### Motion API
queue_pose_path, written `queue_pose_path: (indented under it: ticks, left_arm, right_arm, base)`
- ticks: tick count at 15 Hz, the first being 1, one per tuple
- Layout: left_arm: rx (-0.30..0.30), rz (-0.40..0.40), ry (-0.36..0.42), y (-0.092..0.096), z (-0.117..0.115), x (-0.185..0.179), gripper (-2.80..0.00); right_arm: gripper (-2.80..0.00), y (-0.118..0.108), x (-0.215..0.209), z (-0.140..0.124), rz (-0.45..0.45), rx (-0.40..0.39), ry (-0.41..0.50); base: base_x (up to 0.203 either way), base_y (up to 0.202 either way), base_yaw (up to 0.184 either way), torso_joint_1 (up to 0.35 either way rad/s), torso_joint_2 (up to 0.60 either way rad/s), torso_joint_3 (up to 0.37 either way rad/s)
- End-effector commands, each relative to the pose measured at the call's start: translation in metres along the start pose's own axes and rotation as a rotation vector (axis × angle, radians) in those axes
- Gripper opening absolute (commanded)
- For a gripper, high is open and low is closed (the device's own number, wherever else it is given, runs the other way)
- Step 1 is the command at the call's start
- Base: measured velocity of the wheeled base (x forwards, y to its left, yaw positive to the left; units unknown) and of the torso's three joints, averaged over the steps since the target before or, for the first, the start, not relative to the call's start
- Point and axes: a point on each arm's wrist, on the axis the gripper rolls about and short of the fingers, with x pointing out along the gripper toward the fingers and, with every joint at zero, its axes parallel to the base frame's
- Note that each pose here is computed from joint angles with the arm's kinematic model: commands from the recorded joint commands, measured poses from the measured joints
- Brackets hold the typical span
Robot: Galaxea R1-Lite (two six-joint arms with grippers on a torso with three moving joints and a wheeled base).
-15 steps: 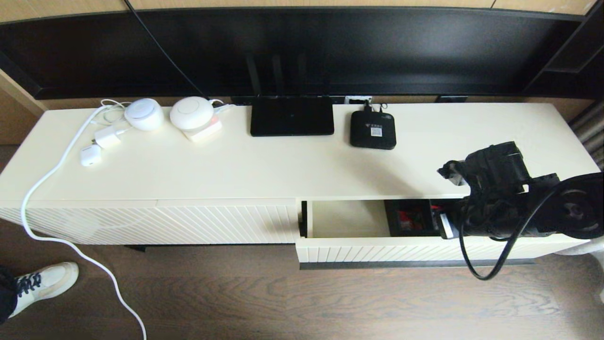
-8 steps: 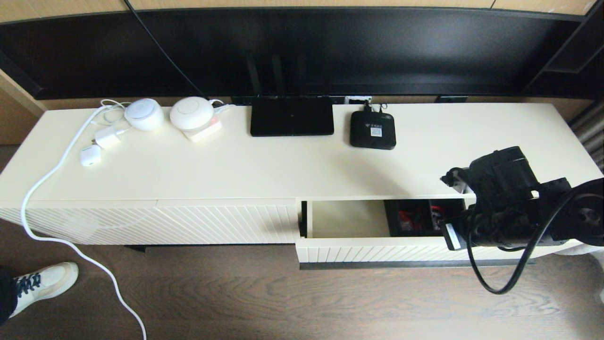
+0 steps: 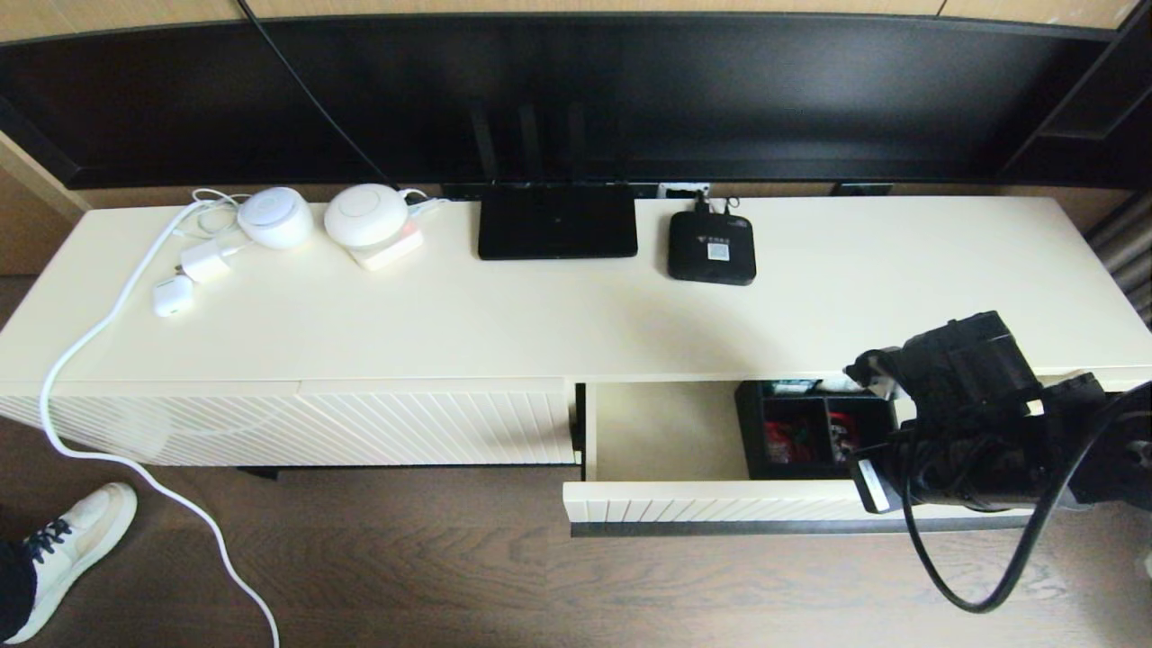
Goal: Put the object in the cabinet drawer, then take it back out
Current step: Open the drawer
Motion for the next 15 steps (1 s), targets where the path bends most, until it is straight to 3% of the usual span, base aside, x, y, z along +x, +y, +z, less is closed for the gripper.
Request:
queue_pose_path:
  ticks: [1, 11, 15]
  left_arm:
    - [0.0, 0.0, -0.001, 0.0, 0.0, 0.0, -2.8]
    - [0.0, 0.0, 0.0, 0.0, 0.0, 0.0, -2.8]
    - [0.0, 0.0, 0.0, 0.0, 0.0, 0.0, -2.8]
  right_arm:
    - [-2.8, 0.001, -0.003, -0.014, 0.005, -0.013, 0.036]
    - [-2.8, 0.013, -0.014, -0.062, 0.039, -0.03, 0.129]
    - [-2.8, 0.012, -0.017, -0.066, 0.042, -0.036, 0.13]
  base:
    - [0.0, 0.0, 0.0, 0.0, 0.0, 0.0]
    - [0.0, 0.0, 0.0, 0.0, 0.0, 0.0]
    - [0.0, 0.0, 0.0, 0.0, 0.0, 0.0]
